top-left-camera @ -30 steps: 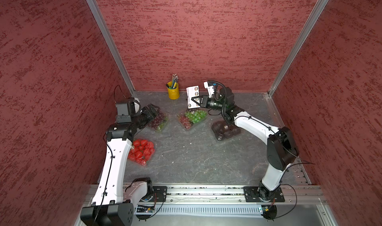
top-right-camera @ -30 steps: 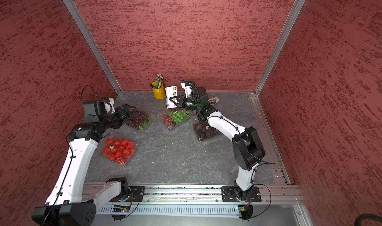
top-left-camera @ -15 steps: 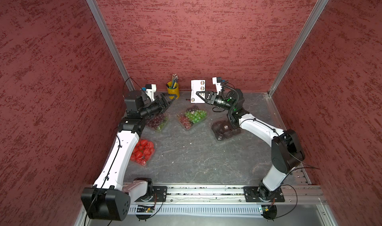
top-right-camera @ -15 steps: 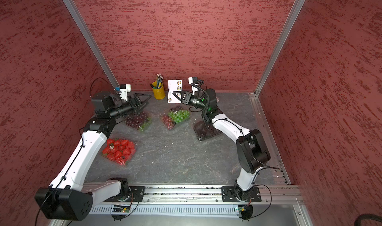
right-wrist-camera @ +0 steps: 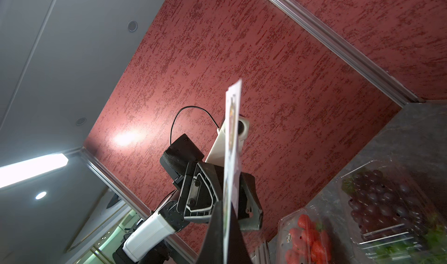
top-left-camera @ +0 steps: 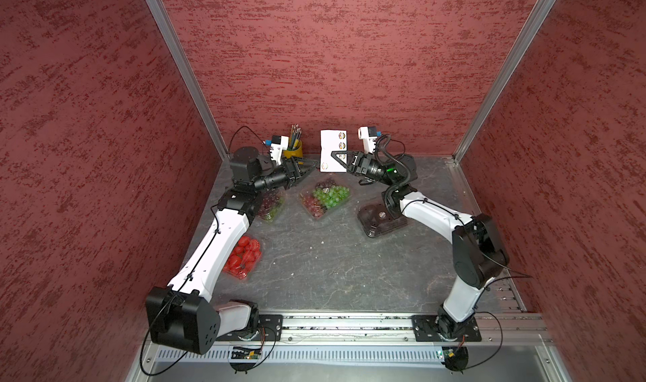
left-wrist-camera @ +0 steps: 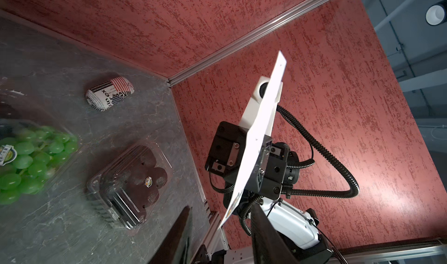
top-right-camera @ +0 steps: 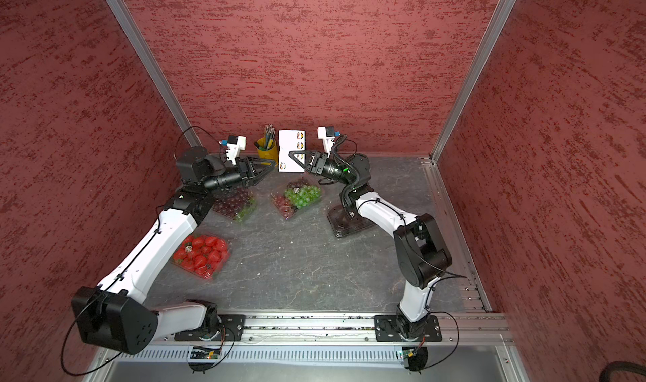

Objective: Label fruit boxes
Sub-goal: Adjust the label sticker.

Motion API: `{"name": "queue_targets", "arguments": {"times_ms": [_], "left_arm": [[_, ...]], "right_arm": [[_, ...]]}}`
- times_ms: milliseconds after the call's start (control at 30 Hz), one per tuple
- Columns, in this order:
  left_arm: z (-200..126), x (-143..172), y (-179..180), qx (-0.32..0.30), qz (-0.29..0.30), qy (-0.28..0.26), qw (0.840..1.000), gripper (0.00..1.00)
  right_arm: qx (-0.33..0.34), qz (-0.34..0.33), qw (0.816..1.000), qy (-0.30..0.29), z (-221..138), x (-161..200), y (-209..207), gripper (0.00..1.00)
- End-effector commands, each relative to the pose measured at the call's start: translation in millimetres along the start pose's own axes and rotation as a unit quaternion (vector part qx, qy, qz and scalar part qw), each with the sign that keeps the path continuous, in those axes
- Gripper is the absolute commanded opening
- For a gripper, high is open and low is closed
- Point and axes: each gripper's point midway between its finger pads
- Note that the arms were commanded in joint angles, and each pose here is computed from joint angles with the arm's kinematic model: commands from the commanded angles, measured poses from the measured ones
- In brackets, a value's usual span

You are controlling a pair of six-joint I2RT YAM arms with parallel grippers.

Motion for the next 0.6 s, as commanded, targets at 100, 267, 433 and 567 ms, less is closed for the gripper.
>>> {"name": "queue_targets", "arguments": {"times_ms": [100,267,433,567], "left_arm": [[10,2,-20,0.036,0.023,0.017,0.999,0.37],[15,2,-20,0.037,0.022,0.021,0.999,0.33],[17,0,-21,0.039,0.023,0.02,0.999,0.26],[18,-3,-24,0.047,0.025,0.018,0.998,0.2]], "right_arm": [[-0.031,-0.01,0.999,0.0,2,-3,17,0.0],[-0.03,-0.009,1.0,0.001,2,-2,16,0.0],[-0.026,-0.008,1.0,0.002,2,-1,14,0.0],[-0.024,-0.009,1.0,0.002,2,-2,13,0.0]]}}
Point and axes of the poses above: each gripper's point midway between its finger pads, its own z axis out along the fingers, its own y axis along the line the jaws close on, x = y × z, and after that the axes turned 1 degree about -z, right-handed
